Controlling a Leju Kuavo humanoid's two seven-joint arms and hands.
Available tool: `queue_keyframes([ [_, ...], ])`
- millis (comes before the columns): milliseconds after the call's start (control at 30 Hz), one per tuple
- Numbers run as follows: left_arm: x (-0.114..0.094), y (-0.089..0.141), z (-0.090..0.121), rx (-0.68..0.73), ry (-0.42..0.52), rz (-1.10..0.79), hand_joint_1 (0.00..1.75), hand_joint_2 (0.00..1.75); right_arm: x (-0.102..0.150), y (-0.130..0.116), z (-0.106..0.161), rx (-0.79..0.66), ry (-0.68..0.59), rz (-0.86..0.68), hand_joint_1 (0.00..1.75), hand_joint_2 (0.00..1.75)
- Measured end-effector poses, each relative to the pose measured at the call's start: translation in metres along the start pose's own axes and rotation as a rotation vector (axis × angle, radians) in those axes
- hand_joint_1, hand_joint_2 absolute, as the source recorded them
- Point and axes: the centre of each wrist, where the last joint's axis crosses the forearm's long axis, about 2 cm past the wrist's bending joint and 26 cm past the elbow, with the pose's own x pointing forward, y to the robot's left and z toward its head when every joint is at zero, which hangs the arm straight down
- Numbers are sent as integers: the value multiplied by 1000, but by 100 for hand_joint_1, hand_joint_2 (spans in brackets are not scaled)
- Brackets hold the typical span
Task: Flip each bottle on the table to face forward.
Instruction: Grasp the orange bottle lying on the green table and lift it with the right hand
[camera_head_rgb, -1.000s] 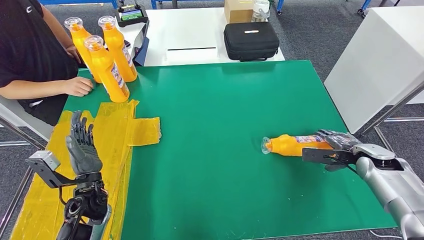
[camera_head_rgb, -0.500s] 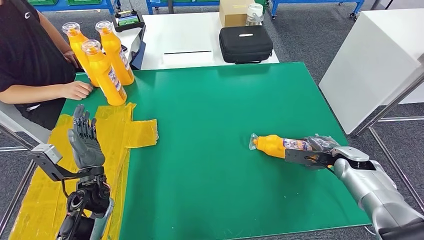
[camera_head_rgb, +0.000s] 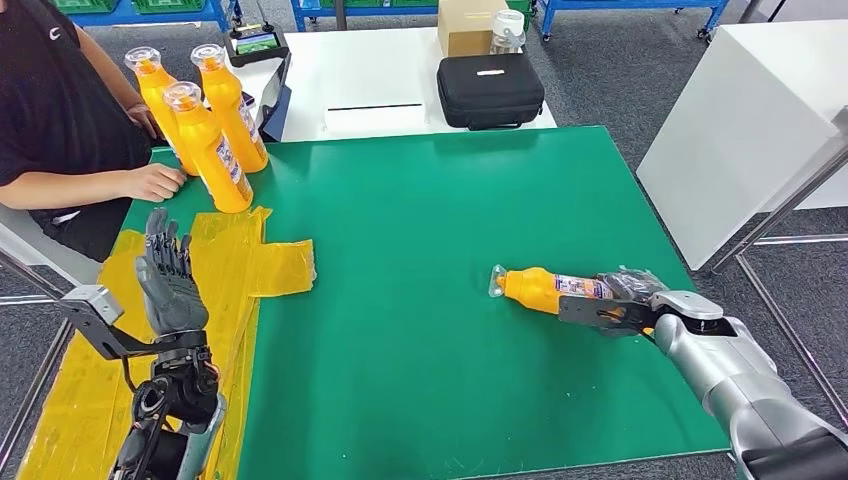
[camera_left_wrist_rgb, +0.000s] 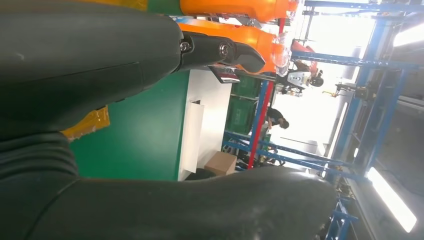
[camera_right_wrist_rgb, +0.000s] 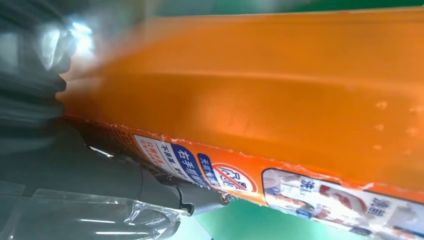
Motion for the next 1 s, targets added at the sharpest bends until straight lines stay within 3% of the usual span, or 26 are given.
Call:
queue_keyframes([
  [867, -4, -13, -9, -30, 28, 6, 0, 0, 5, 10, -1, -34, -5, -76, 175, 175],
  [1000, -4, -13, -9, -35, 50, 18, 0, 175, 5, 13, 0, -61, -55, -145, 175, 175],
])
